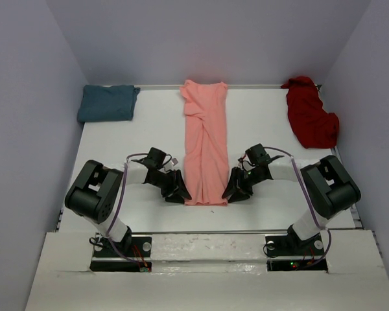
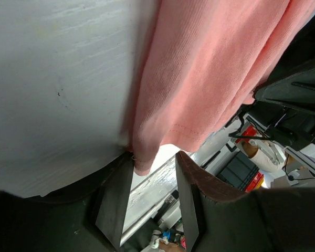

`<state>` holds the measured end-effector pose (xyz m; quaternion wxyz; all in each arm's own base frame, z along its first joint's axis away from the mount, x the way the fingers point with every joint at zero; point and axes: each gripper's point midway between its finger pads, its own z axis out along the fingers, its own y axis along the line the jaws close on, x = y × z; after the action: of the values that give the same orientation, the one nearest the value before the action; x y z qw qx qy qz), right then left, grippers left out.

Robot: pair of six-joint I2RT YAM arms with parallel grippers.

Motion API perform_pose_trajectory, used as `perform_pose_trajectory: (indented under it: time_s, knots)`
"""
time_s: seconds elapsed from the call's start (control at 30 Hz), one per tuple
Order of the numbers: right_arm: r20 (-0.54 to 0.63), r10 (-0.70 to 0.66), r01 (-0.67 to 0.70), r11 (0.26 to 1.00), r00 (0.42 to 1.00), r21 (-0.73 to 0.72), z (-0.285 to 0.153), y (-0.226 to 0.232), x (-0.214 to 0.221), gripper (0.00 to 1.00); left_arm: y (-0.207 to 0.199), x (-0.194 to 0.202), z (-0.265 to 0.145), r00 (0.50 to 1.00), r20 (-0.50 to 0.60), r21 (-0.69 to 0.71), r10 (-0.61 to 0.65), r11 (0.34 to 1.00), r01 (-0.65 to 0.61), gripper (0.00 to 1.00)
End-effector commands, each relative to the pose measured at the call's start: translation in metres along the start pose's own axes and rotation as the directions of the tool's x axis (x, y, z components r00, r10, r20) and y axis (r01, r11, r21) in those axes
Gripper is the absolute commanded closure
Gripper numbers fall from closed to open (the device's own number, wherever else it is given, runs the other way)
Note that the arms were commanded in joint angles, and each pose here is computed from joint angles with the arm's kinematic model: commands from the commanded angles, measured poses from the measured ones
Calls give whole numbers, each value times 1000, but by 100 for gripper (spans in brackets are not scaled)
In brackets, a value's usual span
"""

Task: Fold and stack the t-shirts
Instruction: Fold the tshirt

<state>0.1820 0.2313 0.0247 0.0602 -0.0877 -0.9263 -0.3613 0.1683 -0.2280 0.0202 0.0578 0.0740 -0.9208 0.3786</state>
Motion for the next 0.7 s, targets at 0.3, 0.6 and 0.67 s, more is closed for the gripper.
perform_pose_trajectory:
  time_s: [0.3,0.6,0.67]
  knots:
    - [1,-26,26,997,1000,70,5,-15,2,55,57,17,8,998,-36,-221,-61,974,51,53]
    - [-29,-22,25,996,999,83,9,-17,9,59,60,19,8,997,-40,-227,-64,972,53,64]
    - [-31,-20,23,996,999,85,9,-18,10,71,59,18,8,997,-40,-225,-63,973,52,69]
